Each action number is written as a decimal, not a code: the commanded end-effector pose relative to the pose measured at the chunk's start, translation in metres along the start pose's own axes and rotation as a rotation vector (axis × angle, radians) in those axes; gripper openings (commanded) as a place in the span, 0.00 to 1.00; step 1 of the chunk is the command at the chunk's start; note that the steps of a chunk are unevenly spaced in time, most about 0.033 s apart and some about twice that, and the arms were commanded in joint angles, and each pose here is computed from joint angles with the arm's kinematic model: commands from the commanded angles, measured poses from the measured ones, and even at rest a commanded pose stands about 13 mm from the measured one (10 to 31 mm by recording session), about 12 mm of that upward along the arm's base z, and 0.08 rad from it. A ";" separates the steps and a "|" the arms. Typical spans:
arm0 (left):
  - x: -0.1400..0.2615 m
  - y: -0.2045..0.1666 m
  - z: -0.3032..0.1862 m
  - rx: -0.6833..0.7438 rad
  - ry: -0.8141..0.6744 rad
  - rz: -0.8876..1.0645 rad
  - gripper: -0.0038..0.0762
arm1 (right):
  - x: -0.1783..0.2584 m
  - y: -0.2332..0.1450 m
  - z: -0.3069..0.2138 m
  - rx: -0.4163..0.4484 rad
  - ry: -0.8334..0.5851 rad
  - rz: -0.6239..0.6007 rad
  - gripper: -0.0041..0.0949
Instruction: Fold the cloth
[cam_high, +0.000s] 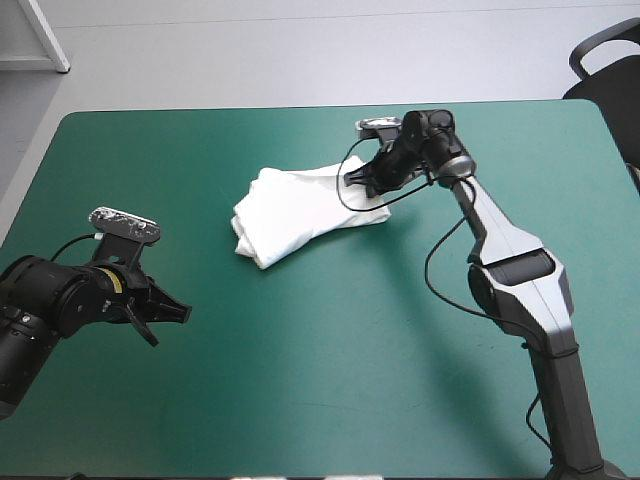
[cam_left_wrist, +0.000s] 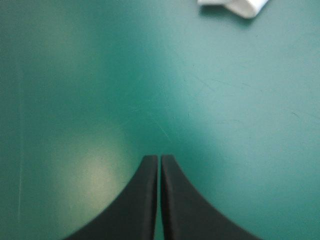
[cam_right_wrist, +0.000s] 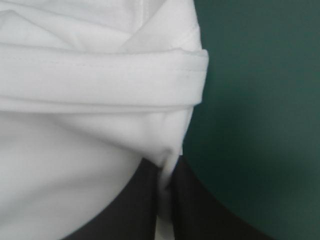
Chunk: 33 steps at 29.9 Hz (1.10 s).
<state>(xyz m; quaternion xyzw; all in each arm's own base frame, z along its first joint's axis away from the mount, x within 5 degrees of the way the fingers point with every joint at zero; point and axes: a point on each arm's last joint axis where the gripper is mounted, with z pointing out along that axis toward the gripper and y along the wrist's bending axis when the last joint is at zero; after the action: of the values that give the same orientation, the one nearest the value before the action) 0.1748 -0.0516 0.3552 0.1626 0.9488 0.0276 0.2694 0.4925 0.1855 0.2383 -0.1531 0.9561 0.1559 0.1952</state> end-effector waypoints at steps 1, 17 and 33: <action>-0.007 0.002 -0.010 -0.010 -0.080 0.010 0.07 | -0.018 -0.047 -0.079 0.135 -0.181 0.043 0.02; -0.007 0.002 -0.010 -0.006 -0.083 0.008 0.07 | 0.022 -0.230 -0.148 0.289 -0.276 0.466 0.17; -0.028 0.001 -0.014 0.001 -0.312 0.016 0.07 | 0.009 -0.171 -0.211 0.065 -0.434 0.439 0.24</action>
<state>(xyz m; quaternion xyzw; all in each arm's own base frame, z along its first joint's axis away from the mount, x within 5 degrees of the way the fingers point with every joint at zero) 0.1851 -0.0566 0.3629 0.1729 0.9245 0.0143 0.3394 0.5036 -0.0673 0.3008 0.1389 0.9391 0.1527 0.2748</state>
